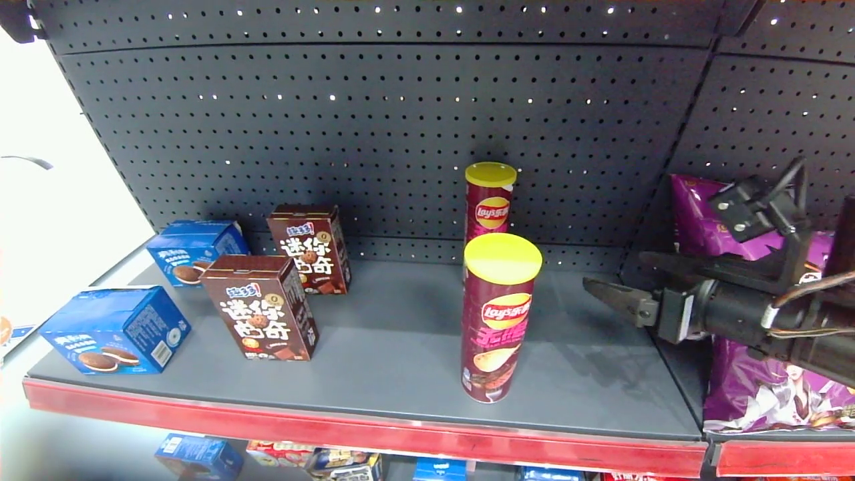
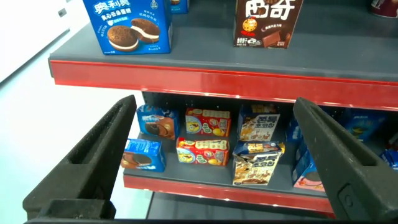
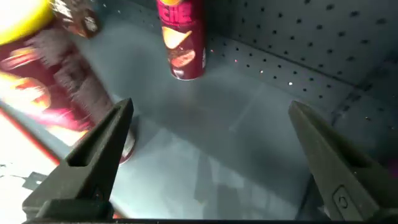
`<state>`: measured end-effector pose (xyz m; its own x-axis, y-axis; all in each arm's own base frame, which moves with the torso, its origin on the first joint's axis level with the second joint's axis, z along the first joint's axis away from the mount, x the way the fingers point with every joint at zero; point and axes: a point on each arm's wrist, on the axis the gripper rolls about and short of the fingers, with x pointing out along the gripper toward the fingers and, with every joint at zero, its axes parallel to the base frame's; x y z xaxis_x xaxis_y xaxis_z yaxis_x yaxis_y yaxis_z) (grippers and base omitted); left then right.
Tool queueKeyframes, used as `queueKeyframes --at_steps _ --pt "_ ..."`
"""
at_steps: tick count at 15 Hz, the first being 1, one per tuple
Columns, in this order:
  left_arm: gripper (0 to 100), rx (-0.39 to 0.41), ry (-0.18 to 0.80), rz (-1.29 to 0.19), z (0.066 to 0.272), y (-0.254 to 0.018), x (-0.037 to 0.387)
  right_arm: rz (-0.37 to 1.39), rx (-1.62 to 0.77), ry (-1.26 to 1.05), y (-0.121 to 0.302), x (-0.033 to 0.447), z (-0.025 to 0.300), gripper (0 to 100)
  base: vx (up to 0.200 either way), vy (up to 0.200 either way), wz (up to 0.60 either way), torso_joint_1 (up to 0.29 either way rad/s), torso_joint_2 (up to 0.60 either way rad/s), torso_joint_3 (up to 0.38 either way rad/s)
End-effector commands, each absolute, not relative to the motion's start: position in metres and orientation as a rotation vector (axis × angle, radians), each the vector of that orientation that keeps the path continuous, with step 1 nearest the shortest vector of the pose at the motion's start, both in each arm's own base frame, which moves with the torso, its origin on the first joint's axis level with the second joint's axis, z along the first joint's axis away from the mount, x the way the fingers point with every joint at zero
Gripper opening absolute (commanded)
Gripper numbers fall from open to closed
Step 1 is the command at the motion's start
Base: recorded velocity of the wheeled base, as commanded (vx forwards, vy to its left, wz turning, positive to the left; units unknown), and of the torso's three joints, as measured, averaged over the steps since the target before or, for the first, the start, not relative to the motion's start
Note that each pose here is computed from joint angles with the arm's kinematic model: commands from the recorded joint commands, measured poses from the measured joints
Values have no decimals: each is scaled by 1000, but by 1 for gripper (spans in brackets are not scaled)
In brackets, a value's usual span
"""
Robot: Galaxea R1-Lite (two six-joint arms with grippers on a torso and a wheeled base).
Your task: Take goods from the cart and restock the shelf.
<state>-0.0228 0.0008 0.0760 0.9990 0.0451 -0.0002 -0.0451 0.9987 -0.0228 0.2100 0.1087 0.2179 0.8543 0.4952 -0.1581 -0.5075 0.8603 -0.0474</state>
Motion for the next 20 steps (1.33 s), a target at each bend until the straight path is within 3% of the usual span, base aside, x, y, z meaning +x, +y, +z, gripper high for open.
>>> queueKeyframes --at_steps 1,8,20 --pt "100 -23 -1 46 76 1 -23 569 -114 217 131 227 198 100 0 0 0 0 0 0" --pt "100 -23 -1 46 76 1 -23 637 -146 270 154 228 177 100 0 0 0 0 0 0" --pt "100 -23 -1 46 76 1 -23 586 -196 264 140 237 172 100 0 0 0 0 0 0"
